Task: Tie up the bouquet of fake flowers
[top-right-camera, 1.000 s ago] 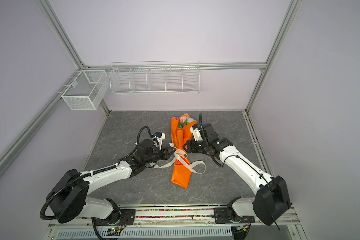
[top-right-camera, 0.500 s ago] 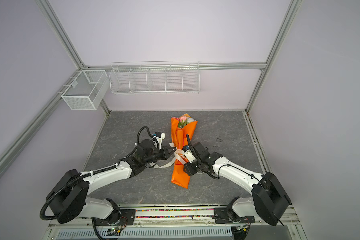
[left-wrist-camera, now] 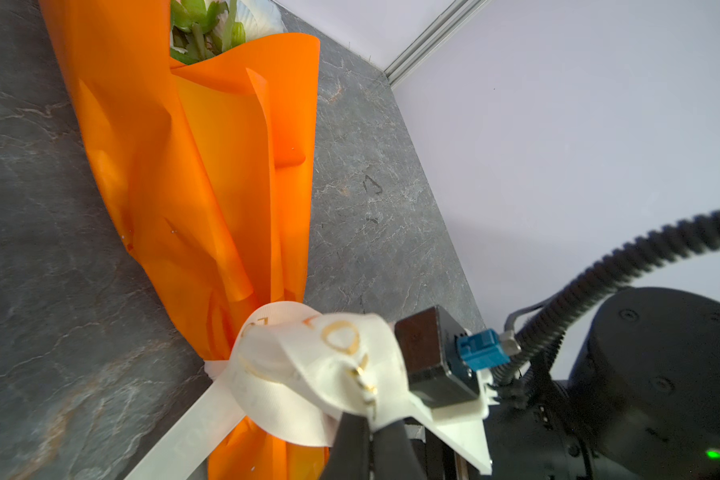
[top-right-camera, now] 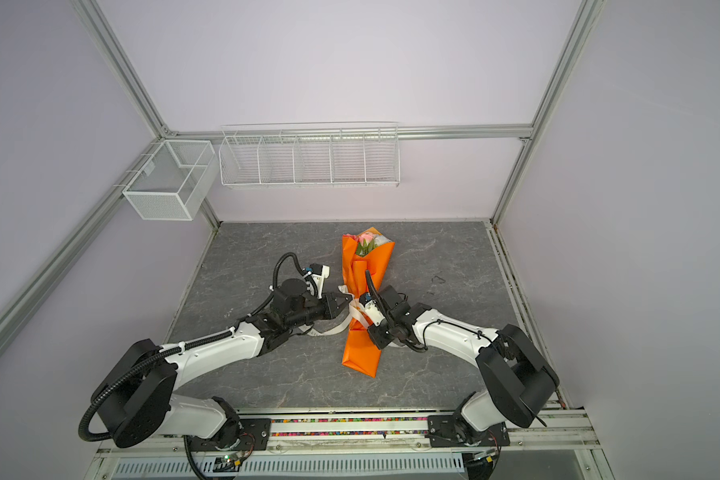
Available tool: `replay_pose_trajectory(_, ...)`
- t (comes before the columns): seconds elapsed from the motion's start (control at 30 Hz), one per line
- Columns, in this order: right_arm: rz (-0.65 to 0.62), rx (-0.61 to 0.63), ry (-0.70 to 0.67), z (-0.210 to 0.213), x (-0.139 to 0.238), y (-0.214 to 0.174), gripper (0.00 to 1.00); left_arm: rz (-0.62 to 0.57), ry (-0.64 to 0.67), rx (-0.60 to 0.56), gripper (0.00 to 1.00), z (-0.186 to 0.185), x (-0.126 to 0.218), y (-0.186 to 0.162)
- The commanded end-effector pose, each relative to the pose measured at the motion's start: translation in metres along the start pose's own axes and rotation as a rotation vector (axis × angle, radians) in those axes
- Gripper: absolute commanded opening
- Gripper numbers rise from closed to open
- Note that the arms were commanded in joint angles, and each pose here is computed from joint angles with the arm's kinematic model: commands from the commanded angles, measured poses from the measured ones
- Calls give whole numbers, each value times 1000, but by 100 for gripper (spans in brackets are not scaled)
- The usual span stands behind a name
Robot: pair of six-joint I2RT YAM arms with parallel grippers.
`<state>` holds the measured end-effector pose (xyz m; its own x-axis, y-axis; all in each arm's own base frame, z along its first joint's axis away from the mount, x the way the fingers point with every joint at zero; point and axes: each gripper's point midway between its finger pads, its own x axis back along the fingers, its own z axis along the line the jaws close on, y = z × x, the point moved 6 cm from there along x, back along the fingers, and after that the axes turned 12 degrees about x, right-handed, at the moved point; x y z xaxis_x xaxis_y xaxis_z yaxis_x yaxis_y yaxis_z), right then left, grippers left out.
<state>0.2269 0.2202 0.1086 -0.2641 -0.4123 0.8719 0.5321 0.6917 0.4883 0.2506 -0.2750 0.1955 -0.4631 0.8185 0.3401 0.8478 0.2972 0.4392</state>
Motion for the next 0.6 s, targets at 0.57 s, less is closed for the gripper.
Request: replay_pose_trajectory(0.57, -73, -411, 167, 13, 27, 24, 7, -46, 31, 116, 5, 19, 13, -8)
